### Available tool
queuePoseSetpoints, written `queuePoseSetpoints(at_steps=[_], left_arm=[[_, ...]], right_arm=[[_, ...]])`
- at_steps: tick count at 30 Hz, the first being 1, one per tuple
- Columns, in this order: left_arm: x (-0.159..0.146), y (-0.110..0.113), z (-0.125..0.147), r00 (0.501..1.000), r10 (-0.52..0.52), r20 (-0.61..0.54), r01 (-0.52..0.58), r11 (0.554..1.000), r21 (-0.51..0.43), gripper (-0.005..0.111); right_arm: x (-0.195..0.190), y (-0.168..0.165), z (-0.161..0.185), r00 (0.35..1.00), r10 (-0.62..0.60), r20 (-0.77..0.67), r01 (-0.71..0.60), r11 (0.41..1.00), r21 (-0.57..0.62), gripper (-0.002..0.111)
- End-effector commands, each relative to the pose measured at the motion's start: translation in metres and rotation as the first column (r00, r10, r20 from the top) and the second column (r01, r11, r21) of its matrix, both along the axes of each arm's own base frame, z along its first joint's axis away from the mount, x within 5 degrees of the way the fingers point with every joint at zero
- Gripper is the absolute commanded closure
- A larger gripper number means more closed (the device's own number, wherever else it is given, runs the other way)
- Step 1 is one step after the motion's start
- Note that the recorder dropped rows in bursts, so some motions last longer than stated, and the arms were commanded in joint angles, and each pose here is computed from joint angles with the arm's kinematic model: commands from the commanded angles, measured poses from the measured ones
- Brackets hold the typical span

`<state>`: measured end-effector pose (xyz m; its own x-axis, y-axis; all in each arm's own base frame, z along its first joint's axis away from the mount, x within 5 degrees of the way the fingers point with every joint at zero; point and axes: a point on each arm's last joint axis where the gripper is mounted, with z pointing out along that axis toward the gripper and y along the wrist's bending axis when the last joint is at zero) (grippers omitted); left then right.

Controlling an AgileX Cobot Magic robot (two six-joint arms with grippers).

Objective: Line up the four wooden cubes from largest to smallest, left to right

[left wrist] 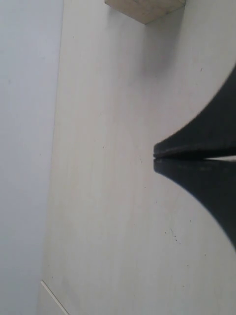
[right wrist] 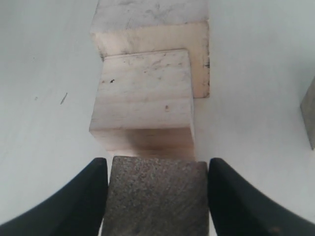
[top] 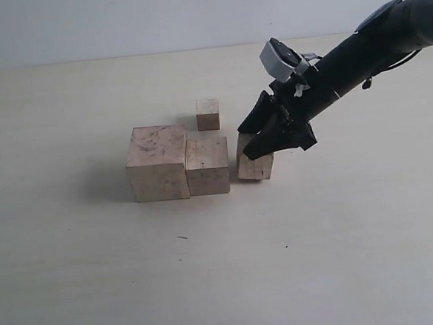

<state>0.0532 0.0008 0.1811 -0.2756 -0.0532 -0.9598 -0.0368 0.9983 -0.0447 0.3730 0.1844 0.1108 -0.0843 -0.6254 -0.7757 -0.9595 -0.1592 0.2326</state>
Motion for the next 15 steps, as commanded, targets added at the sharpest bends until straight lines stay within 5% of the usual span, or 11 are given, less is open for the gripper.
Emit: queuePoseSetpoints(at_steps=[1,5,15], left_arm=[[0.0001,0.0000,0.0003,1.000,0.000,0.015,0.000,1.000,-0.003,0.107],[0.0001,0.0000,0.0003,1.000,0.000,0.015,0.000,1.000,-0.003,0.107],[0.0001,0.0000,0.0003,1.000,0.000,0.015,0.000,1.000,-0.003,0.107]], right_arm=[[0.0002,0.0015,0.0030,1.000,-0.018,-0.011,0.018,0.999,0.042,0.071],[0.0004,0.0018,0.0033,1.000,-0.023,-0.014,0.023,0.999,0.046,0.059],[0.0004,0.0018,0.0033,0.999,-0.028,-0.022,0.029,0.999,0.043,0.058]])
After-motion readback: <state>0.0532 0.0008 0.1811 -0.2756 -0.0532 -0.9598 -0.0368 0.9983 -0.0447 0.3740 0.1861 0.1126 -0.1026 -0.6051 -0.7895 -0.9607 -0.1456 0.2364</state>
